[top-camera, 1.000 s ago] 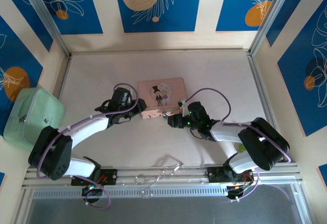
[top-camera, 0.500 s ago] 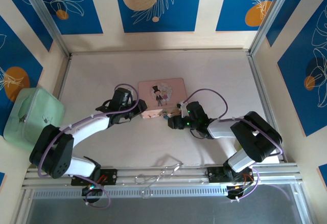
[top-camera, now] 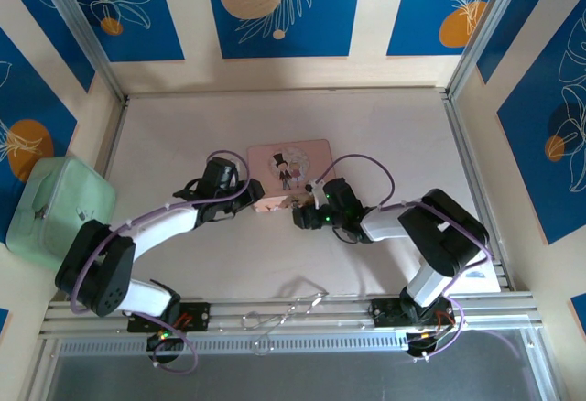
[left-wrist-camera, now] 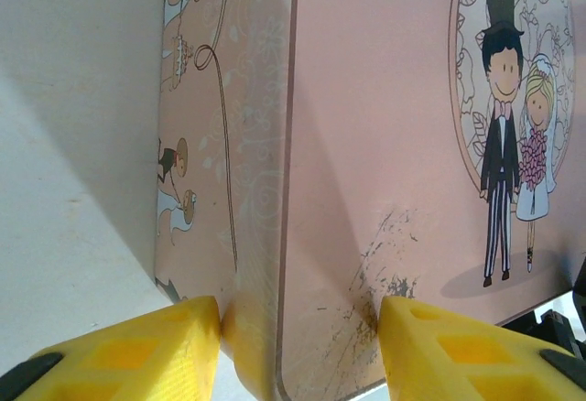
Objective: Unlock the padlock with the key
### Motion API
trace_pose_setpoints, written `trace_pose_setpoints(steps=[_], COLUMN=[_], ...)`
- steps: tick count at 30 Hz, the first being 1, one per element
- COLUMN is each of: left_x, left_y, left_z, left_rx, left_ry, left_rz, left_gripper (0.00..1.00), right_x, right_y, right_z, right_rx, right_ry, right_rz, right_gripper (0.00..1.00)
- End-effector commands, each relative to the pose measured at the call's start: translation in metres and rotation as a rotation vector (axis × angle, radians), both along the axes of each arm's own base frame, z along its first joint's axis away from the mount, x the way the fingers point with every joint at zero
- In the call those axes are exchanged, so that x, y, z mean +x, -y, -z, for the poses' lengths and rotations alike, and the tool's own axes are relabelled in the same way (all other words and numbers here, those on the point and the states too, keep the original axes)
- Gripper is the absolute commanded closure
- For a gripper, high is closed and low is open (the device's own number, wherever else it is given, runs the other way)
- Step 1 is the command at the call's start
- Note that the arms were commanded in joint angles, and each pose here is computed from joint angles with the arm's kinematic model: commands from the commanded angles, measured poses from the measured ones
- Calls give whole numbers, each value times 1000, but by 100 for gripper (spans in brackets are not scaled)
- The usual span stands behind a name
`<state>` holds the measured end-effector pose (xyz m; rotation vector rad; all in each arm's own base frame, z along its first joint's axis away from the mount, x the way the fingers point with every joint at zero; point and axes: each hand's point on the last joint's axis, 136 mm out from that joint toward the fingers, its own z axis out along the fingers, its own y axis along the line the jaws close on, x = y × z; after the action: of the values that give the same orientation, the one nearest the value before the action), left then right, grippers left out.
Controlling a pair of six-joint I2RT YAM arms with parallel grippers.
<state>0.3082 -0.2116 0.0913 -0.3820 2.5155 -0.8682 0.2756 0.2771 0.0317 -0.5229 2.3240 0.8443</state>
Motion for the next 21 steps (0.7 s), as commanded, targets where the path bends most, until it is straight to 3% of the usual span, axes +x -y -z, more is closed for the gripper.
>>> trace_pose_setpoints(steps=[1,21], left_x=[4,0], left_y=[6,1], left_z=[-4,-4], left_rx=[-24,-31], left_ry=[4,16], left_rz=[7,-14], left_gripper=[51,51], right_x=[-1,-9], right_y=[-7,-5], right_z=[2,13], right_rx=[-7,-32], right_ry=[0,-93], right_rz=[-35,-32], right_gripper=[53,67])
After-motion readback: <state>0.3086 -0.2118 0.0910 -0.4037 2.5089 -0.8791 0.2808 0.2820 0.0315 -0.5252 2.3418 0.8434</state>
